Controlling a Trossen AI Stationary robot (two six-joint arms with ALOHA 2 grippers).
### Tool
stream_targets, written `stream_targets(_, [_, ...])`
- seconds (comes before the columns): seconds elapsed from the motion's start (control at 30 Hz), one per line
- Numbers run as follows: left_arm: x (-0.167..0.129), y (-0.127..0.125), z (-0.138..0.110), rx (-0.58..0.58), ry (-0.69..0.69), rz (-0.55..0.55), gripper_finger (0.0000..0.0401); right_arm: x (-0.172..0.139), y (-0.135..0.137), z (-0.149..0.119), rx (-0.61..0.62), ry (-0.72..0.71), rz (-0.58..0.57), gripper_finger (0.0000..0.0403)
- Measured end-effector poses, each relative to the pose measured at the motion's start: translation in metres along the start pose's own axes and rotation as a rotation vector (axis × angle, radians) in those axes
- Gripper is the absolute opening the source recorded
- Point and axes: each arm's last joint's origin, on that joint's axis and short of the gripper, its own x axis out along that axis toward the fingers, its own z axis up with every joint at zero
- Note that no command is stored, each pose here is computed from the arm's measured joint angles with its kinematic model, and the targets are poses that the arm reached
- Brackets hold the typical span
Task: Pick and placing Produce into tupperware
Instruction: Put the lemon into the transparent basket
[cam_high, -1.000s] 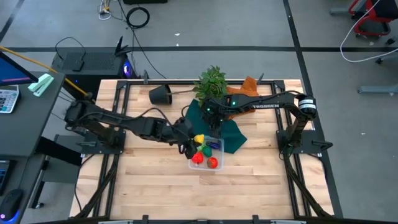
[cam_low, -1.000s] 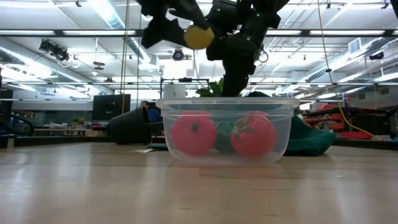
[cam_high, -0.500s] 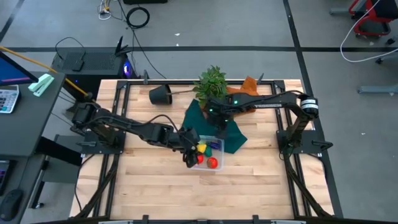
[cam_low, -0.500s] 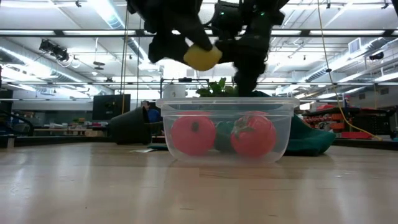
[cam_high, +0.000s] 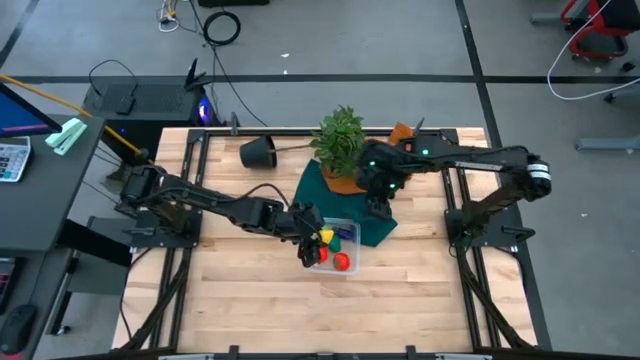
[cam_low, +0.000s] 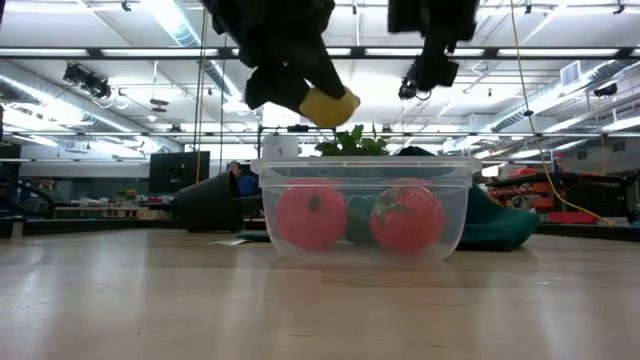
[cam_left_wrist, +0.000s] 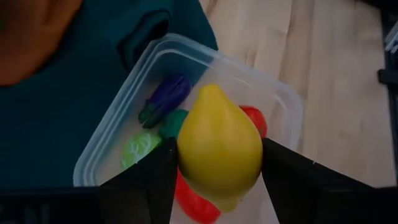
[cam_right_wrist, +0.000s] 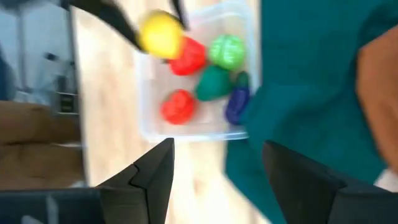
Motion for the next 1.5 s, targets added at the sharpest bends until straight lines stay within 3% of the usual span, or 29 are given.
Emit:
stream_targets(0.33, [0.011,0.001,0.000,0.060,-0.019,-0.005,0.0207,-0.020,0.034,-0.015,0.029,-0.032,0.118,0.0203])
stream_targets(1.17, [0.064,0.007,-0.024,0.101,0.096,-0.009,0.0209,-0.010,0.044,-0.013,0.013,-0.045,0.063,0.0203])
stream_targets(1.5, [0.064,0.008,-0.023,0.090,0.091,-0.008,0.0265,-0.010,0.044,-0.013,0.018,-0.042,0.062,0.0203])
